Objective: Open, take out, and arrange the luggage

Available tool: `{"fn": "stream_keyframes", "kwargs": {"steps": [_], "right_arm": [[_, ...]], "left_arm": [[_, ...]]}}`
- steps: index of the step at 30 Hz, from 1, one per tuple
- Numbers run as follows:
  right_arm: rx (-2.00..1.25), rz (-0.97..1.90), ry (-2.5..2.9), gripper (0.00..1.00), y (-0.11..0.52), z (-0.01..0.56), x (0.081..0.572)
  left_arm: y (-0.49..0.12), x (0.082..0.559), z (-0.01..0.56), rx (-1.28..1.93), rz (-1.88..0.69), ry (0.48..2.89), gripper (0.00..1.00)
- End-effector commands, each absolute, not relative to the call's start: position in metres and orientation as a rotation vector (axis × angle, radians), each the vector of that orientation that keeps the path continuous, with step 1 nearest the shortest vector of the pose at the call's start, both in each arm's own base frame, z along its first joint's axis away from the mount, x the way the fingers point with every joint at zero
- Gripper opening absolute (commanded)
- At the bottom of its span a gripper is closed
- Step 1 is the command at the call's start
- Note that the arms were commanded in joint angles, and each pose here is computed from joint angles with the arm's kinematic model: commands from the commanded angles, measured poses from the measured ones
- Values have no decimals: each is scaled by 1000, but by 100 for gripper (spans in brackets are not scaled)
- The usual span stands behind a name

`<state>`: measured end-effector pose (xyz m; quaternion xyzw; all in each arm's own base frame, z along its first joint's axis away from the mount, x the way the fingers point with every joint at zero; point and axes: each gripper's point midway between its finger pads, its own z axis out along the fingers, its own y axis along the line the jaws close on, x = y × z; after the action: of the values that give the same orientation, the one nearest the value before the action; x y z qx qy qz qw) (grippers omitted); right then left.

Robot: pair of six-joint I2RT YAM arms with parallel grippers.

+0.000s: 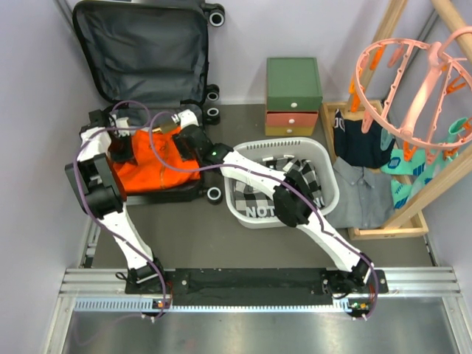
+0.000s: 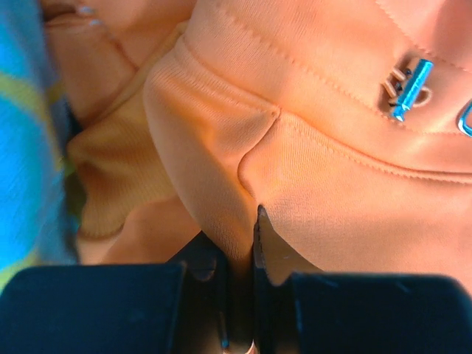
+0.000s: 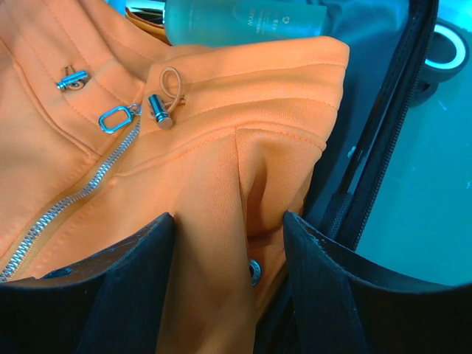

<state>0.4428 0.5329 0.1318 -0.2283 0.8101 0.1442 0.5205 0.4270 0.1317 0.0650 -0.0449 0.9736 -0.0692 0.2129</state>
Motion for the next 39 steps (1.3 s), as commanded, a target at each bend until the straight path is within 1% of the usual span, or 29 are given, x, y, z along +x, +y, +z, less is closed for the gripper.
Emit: {"fn": "stream_keyframes", "kwargs": {"steps": [1,3,4,8,10,12,14,15,16,18,19,20,22,23,29,31,34,35,36,37,38,39], "right_arm": [[-563,365,2022,60,523,121,434],[-562,369,2022,60,522,121,434],[-563,365,2024,60,521,121,435],[-575,362,2027,60,520,120,432],[-578,361,2023,60,518,123,433],[-581,357,2023,60,518,123,432],[-585,359,2021,60,518,125,432],[-588,357,2023,60,517,123,432],[-587,361,2018,60,518,126,431],[-587,361,2018,60,519,125,432],[-587,363,2017,60,519,126,431],[-583,364,2018,60,519,126,432],[-587,366,2017,60,520,124,432],[-587,365,2019,60,520,123,432],[-593,367,2026,60,520,121,430],[-594,370,2025,60,520,121,430],[-591,371,2021,60,520,123,430],[-586,371,2019,60,519,125,431],[-588,370,2022,60,519,123,430],[-587,369,2022,60,519,123,431],[-587,371,2020,60,519,124,430],[-587,371,2022,60,519,124,430]], "left_arm": [[135,427,106,-99,-57,2613,5],[151,422,94,-135,57,2660,29],[157,418,88,-150,98,2684,48],[177,411,64,-198,208,2751,64],[185,413,62,-217,254,2750,65],[188,416,57,-220,268,2753,72],[193,419,56,-233,297,2755,75],[197,421,58,-237,311,2747,78],[197,423,60,-233,312,2742,87],[196,428,57,-222,285,2741,89],[195,428,54,-205,269,2755,89],[187,420,38,-193,208,2824,89],[181,418,31,-168,149,2866,83],[172,418,23,-152,74,2877,81],[167,417,-1,-128,15,2926,81],[158,416,-2,-106,-60,2954,81],[136,415,-7,-65,-222,2958,73],[129,415,-5,-58,-270,2948,67],[122,414,-4,-42,-330,2941,63],[109,414,-1,-41,-435,2921,56],[103,415,4,-35,-474,2908,51],[99,415,7,-27,-508,2894,39]]}}
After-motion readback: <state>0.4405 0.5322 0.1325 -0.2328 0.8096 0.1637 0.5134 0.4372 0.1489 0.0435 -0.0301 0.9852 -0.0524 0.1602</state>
